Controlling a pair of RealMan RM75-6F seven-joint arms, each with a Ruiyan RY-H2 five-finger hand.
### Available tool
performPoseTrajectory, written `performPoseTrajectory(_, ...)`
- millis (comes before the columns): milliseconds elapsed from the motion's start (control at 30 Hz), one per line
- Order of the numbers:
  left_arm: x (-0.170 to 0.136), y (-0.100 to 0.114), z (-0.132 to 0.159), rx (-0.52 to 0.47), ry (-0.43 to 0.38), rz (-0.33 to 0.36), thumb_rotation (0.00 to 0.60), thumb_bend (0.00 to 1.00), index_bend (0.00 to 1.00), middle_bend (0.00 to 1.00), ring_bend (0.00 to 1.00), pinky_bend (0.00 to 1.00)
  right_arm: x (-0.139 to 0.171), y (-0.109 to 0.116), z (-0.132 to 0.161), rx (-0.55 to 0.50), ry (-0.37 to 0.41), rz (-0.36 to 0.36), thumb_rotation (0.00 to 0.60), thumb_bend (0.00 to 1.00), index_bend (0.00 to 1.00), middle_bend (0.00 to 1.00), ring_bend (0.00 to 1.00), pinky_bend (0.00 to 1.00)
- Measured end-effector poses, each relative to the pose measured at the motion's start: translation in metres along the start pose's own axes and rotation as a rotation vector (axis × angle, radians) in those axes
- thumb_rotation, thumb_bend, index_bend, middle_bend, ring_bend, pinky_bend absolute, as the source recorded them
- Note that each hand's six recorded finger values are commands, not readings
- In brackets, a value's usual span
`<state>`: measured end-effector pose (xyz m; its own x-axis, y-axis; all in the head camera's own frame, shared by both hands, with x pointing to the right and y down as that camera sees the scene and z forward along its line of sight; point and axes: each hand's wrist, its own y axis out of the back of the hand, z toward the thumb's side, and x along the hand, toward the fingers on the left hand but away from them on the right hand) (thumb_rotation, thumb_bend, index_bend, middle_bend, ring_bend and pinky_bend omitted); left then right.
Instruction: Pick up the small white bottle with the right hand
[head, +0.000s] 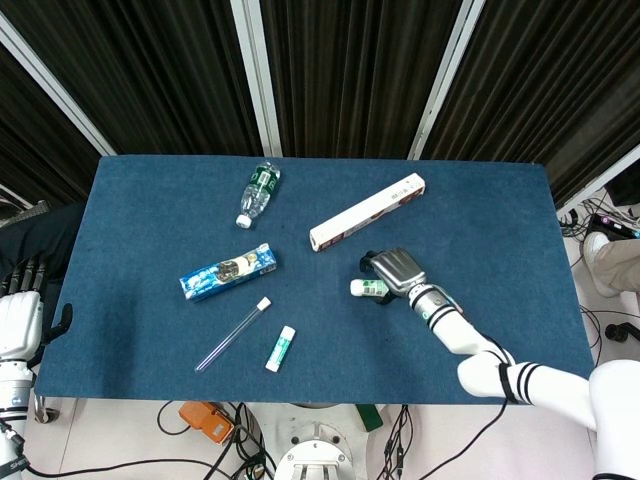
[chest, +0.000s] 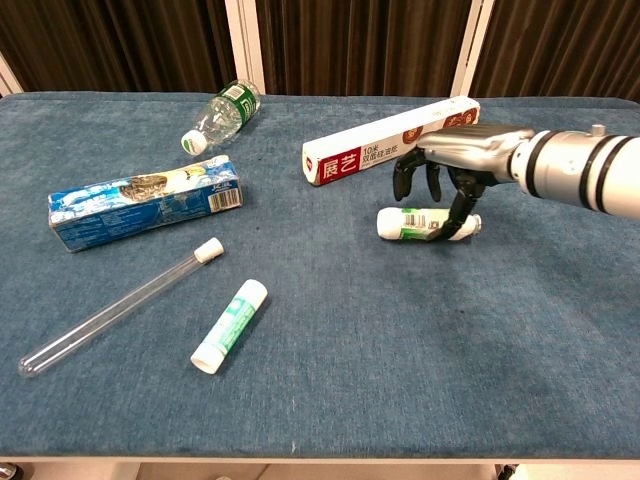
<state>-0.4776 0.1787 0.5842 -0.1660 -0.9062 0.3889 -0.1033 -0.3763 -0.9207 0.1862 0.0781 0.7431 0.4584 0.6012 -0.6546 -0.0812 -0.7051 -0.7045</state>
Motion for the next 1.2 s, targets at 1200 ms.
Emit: performPoseTrajectory(1200,0.0,-0.001,-0.002,-0.016,0.025,-0.019,0.6,0.41,0.0,0.0,0.0,0.13,-0.014,-0.01,0.012,0.008,-0.039,0.041,0.6,0.4,0.66,0.55,0.68,0.88)
